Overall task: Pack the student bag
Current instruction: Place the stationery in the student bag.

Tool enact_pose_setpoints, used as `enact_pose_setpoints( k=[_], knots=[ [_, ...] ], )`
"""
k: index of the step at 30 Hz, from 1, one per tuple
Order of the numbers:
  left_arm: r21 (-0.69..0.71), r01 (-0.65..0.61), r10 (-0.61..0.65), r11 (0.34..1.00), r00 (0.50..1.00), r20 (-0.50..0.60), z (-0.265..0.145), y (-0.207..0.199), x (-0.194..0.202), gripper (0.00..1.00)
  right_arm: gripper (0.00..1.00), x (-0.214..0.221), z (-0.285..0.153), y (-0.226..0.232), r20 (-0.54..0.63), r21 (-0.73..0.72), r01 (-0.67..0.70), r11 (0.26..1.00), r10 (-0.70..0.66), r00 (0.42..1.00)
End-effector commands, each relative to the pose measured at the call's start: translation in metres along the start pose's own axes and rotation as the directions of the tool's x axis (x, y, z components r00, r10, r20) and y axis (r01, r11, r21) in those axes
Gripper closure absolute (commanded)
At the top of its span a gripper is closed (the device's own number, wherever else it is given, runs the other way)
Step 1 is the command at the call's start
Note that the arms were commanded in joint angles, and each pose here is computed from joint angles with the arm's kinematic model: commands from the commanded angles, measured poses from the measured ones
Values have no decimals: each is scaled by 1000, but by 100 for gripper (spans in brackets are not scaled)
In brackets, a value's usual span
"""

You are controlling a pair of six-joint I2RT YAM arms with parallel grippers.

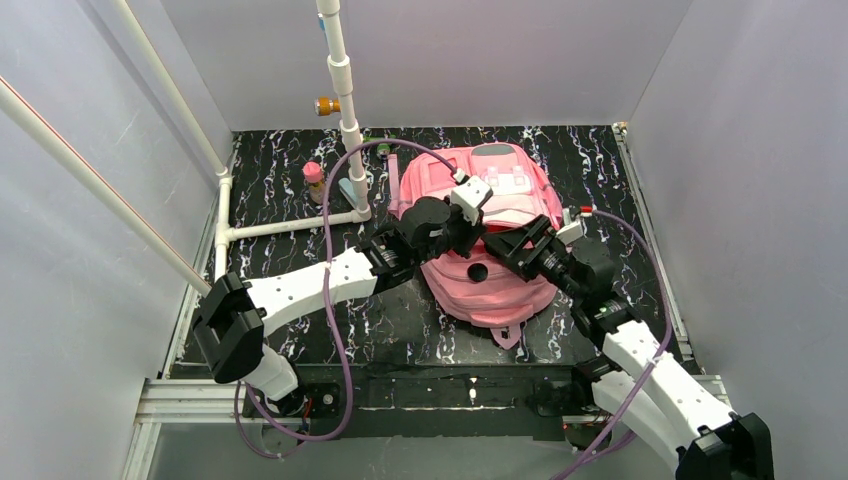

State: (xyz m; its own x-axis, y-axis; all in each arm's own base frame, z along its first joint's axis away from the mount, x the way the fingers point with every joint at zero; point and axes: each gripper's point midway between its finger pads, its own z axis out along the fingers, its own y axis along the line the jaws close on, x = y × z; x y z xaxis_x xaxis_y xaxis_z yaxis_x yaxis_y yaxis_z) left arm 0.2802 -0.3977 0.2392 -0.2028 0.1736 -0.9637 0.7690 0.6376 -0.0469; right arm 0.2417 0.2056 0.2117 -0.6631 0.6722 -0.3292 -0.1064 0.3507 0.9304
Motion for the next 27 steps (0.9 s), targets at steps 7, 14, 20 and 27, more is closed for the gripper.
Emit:
enact_pose_setpoints(
  k=[7, 14, 20, 27],
  knots=[
    [38, 76, -82, 996, 972, 221, -26, -4, -78, 100, 11, -28, 6, 28, 58, -24, 179, 984, -178, 982],
    [24, 64, -68, 998, 971, 227, -29, 0, -79, 100, 32, -29, 2, 22, -42, 88, 347, 934, -344, 938],
    [32, 66, -71, 997, 975, 212, -25, -1, -73, 100, 25, -2, -29, 7, -305, 137, 498, 856, -442, 844],
    [50, 77, -86, 996, 975, 205, -22, -4, -72, 100, 26, 10, -39, 18, -298, 139, 428, 893, -374, 878]
  ],
)
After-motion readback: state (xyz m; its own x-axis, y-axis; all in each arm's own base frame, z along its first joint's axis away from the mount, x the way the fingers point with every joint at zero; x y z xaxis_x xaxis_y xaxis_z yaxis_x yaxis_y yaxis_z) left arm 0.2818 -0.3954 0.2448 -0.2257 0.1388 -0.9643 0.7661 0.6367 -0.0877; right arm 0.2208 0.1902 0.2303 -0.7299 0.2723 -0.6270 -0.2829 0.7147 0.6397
